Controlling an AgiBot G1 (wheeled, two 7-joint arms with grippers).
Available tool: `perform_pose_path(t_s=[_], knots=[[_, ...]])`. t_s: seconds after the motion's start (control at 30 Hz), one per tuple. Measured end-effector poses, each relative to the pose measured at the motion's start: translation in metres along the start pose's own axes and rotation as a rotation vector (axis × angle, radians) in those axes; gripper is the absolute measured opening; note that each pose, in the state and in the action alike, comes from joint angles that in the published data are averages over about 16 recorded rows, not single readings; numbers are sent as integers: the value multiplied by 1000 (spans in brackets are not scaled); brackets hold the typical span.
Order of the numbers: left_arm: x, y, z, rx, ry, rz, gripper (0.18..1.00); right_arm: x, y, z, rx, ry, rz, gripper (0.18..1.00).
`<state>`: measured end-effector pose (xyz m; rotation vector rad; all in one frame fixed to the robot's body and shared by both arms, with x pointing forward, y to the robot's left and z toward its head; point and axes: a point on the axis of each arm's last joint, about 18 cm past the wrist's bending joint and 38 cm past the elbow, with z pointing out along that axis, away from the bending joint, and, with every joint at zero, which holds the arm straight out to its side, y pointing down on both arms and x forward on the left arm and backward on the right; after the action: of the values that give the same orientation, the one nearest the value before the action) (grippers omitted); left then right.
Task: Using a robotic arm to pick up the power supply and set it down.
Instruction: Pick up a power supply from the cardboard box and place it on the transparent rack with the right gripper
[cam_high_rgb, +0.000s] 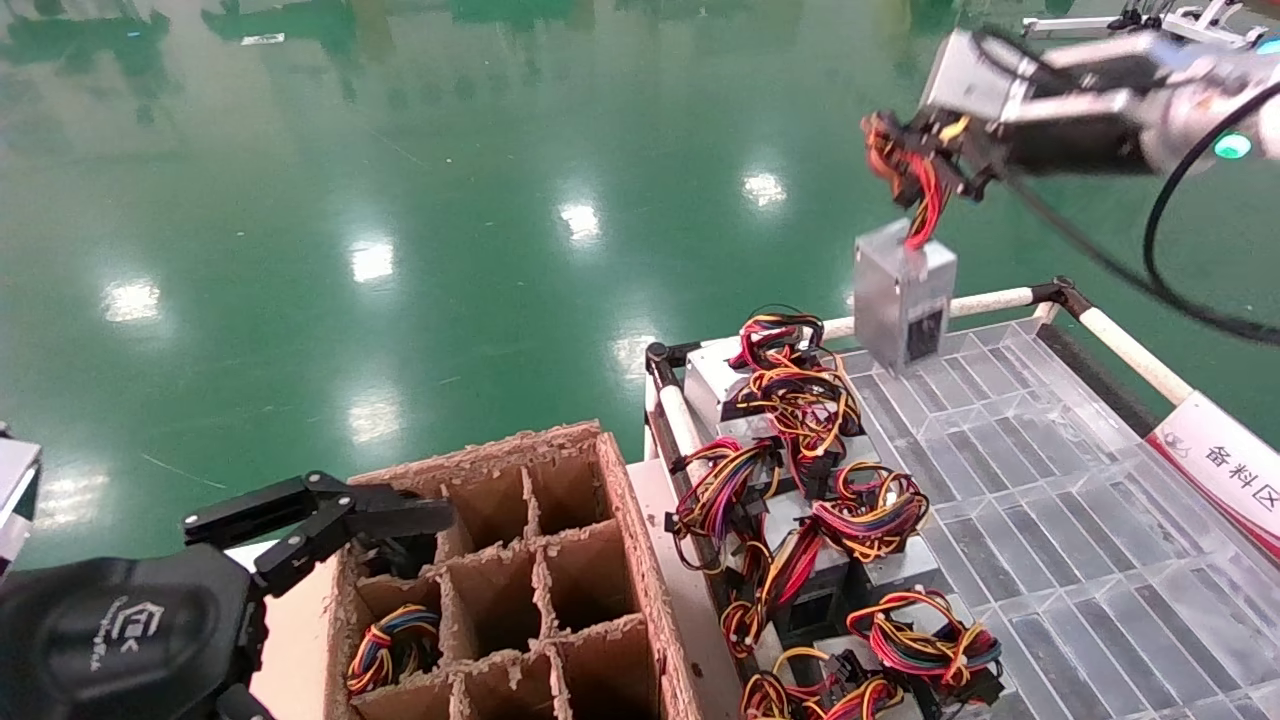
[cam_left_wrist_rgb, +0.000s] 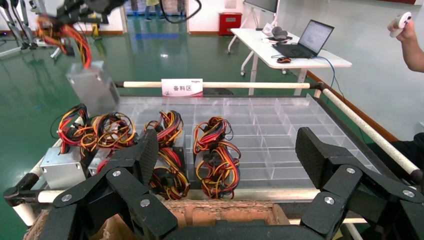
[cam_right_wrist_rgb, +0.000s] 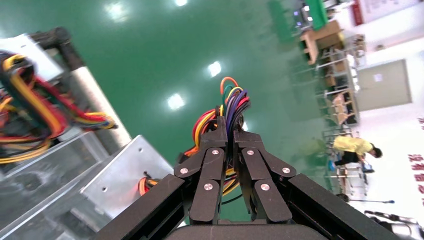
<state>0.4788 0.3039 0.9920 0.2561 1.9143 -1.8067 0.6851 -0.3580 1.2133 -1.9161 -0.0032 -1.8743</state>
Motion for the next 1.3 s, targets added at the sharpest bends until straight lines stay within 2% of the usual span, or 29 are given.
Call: perform_pose_path(t_s=[0.23,0.6,1.3], knots=[[0,0,0,0,0,0,1000,-28,3,18,-13,-57,3,194],[0,0,0,0,0,0,1000,-67,8,41,-15,-97,85,194],[0,0,0,0,0,0,1000,-100,46,48,26,-1,366,194]])
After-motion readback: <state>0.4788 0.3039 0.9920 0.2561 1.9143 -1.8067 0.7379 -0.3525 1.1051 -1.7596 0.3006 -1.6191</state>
